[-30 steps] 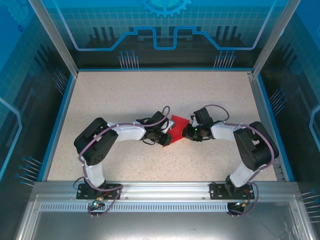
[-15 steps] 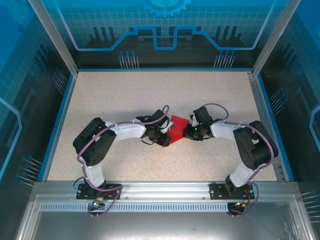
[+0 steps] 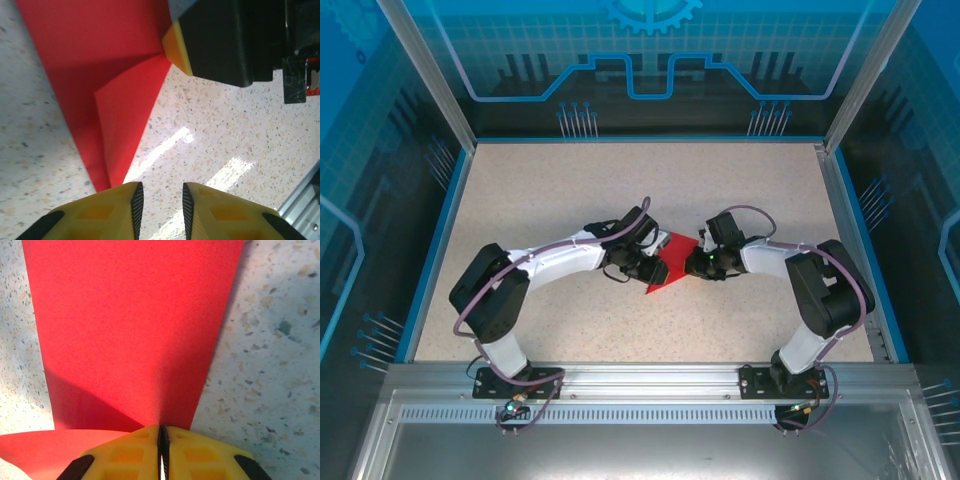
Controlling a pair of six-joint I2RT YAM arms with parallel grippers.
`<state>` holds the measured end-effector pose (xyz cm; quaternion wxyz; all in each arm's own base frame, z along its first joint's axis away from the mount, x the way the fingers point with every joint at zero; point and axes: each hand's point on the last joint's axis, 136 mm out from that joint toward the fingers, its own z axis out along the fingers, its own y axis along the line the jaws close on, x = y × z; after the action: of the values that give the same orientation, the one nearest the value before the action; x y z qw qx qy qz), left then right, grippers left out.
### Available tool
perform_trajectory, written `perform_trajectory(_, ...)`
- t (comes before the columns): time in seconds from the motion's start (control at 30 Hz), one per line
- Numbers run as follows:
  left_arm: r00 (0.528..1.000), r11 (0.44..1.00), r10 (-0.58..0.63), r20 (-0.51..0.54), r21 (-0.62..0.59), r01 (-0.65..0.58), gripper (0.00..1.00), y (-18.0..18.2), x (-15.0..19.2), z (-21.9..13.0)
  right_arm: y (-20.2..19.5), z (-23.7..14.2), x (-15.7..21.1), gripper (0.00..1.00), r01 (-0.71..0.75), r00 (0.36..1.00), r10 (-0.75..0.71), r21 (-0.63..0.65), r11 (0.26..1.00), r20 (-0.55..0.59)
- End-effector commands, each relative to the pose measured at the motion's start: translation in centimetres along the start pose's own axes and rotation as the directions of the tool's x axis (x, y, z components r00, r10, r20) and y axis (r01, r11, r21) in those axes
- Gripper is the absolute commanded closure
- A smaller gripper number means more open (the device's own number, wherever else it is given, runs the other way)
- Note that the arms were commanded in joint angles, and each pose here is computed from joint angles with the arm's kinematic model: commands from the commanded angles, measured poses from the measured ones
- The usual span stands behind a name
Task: Fold a paper plane with a square sheet of paper (pick it up from the middle)
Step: Third fold the triangle at the center of the table.
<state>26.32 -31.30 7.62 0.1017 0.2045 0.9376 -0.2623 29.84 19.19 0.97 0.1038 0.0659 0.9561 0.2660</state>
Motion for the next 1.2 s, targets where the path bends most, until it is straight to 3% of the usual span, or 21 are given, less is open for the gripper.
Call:
perform_trajectory(0.0, 0.999, 0.998, -0.023, -0.048, 0.050, 0.026, 0.72, -0.9, 0.8, 1.5, -2.4, 0.9, 1.2, 0.88, -0.020, 0.998, 0.024, 0.079, 0.997, -0.058)
perform_trajectory(0.43, 0.996, 1.000, -0.026, -0.084, 0.011, 0.027, 0.77, 1.5, 0.7, 4.9, -3.1, 1.5, 1.7, 0.88, 0.003, 0.996, 0.006, 0.100, 0.995, -0.091)
perform_trajectory(0.73, 0.994, 0.998, -0.055, -0.097, -0.040, 0.051, 0.78, 4.0, 1.3, 4.8, -4.3, 1.5, 2.2, 0.89, 0.042, 0.992, -0.023, 0.156, 0.987, -0.122)
perform_trajectory(1.17, 0.989, 0.993, -0.113, -0.097, 0.032, 0.117, 0.78, 5.2, 1.6, 3.4, -5.7, 1.7, 2.6, 0.89, 0.088, 0.986, -0.051, 0.238, 0.967, -0.157)
